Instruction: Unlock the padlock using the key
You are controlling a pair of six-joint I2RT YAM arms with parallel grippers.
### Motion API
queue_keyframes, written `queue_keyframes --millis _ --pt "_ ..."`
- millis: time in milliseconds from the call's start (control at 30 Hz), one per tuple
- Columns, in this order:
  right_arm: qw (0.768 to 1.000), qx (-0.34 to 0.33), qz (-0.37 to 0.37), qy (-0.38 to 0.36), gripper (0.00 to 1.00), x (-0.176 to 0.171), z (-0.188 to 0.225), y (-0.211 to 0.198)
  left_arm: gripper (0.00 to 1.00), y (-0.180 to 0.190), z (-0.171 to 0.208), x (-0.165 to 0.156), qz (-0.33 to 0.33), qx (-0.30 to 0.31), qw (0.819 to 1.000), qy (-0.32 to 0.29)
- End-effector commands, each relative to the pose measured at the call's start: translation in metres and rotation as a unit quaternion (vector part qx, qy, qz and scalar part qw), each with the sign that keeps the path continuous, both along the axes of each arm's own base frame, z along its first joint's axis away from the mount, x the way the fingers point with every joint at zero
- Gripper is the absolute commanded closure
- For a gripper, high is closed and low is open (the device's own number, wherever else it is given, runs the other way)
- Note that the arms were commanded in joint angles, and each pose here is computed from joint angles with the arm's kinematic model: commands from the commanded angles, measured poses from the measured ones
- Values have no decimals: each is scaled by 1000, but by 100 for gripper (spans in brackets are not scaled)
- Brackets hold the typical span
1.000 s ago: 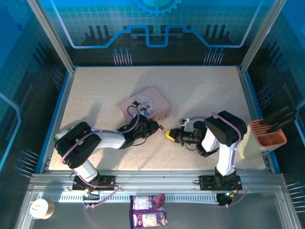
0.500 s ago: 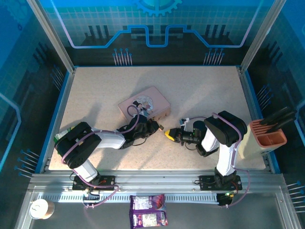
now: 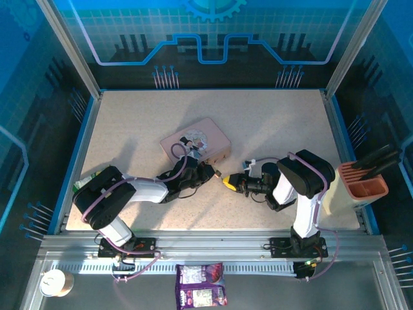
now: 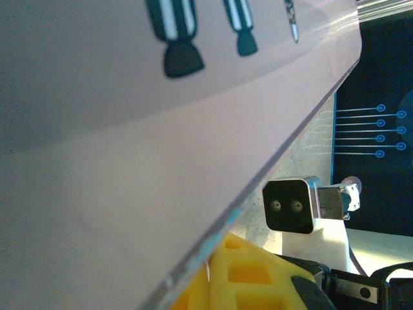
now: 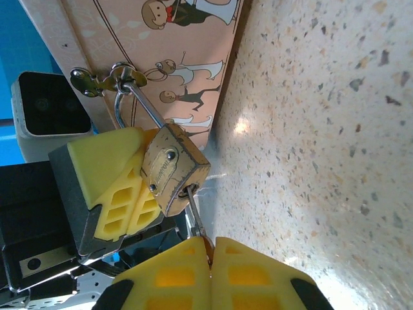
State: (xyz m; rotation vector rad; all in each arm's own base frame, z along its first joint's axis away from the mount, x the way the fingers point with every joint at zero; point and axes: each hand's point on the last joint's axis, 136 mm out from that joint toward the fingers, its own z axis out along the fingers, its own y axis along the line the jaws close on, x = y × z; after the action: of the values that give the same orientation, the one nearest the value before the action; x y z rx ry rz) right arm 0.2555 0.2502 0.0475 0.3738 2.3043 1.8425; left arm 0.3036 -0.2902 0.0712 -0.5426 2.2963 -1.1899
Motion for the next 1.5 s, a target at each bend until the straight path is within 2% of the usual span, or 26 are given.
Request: queue_keyframes --millis 0,433,1067,1467 --pt "999 20 6 -32 100 12 19 5 100 -28 52 -9 -54 -90 993 -47" --pt "999 28 13 -33 100 17 23 6 100 -28 70 -15 -69 -116 988 -70" --pt "999 29 4 -22 100 21 20 3 100 -29 75 -19 -82 -122 986 -84" --pt "1000 1 1 -11 100 5 -2 -2 100 -12 19 -15 -59 6 998 -27"
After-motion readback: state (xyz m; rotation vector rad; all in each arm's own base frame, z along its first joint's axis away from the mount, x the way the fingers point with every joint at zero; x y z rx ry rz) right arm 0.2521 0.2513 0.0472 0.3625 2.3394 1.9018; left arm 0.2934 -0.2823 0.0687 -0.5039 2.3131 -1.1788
